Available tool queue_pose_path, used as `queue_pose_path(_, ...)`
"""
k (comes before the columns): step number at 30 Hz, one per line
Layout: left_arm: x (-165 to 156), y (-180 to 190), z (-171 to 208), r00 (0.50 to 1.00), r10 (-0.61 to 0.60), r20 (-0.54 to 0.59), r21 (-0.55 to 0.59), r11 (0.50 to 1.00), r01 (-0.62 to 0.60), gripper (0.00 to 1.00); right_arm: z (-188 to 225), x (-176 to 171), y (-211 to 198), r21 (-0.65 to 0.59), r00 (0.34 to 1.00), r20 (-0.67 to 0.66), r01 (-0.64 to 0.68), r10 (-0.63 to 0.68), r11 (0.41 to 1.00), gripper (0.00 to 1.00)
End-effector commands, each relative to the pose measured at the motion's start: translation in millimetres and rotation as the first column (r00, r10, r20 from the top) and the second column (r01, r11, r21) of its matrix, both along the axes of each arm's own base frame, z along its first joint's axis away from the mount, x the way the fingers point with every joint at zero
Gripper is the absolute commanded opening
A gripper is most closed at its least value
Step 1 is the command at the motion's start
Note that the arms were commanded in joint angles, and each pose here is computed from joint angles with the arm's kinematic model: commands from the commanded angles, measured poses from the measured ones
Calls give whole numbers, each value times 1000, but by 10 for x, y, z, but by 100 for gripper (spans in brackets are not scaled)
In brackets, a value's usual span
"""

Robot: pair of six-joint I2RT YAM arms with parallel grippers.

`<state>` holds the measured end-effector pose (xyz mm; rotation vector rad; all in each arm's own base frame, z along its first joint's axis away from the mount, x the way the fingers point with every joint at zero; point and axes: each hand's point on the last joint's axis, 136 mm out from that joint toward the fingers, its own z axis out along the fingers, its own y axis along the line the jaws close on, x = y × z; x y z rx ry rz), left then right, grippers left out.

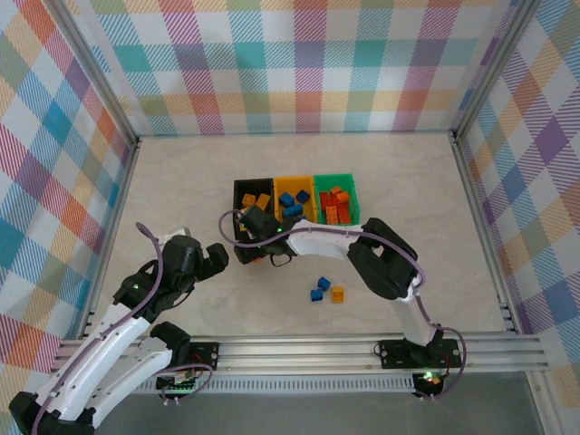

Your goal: Sort the legos into containers by color

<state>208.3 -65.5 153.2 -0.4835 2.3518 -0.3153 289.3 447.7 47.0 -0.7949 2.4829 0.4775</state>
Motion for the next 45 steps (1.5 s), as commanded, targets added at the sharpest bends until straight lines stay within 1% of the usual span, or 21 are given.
queue_pose_path(1,-12,70,15,1000,30,-3,7,1000,-30,100,-154,-39,29,-72,999,17,-38,39,997,72)
queue_pose_path(4,-7,68,8,1000,31,-2,5,999,-31,100,-253,-109,57,-111,998,20,-61,64,992,71)
queue_pose_path(8,2,55,7,1000,28,0,2,1000,-28,100,-388,-116,-21,-174,998,17,-50,54,984,64)
queue_pose_path(13,4,47,6,1000,26,-2,-1,1000,-26,100,-344,-101,-65,-169,998,42,-38,46,985,46)
queue_pose_path(17,13,20,-6,1000,16,-9,-6,1000,-16,100,-180,-134,-74,-115,997,61,-43,50,992,36)
queue_pose_path(21,57,-52,-23,1000,-5,-17,-21,1000,4,100,96,-229,-189,-35,996,82,-38,40,999,32)
queue_pose_path(25,139,-215,-74,998,-56,-36,-55,997,54,100,446,-299,-489,28,994,112,5,-8,1000,31)
queue_pose_path(27,195,-348,-106,994,-101,-44,-85,992,97,100,616,-255,-763,52,990,124,61,-67,997,31)
queue_pose_path(31,291,-639,-151,981,-189,-41,-133,974,182,99,847,-51,-1392,82,969,134,198,-207,977,31)
queue_pose_path(33,326,-814,-178,971,-235,-46,-127,965,228,98,892,158,-1744,96,947,102,294,-304,951,31)
queue_pose_path(36,331,-1103,-237,945,-320,-66,-101,945,312,98,918,428,-2056,105,918,77,381,-389,919,32)
queue_pose_path(42,196,-1591,-477,858,-496,-136,-92,868,487,100,727,940,-2359,65,868,1,496,-497,866,33)
queue_pose_path(44,132,-1708,-544,825,-544,-154,-99,839,535,100,663,1062,-2379,57,860,-15,509,-509,859,35)
queue_pose_path(45,92,-1777,-580,803,-573,-164,-108,820,562,100,645,1116,-2376,55,859,-20,512,-512,857,38)
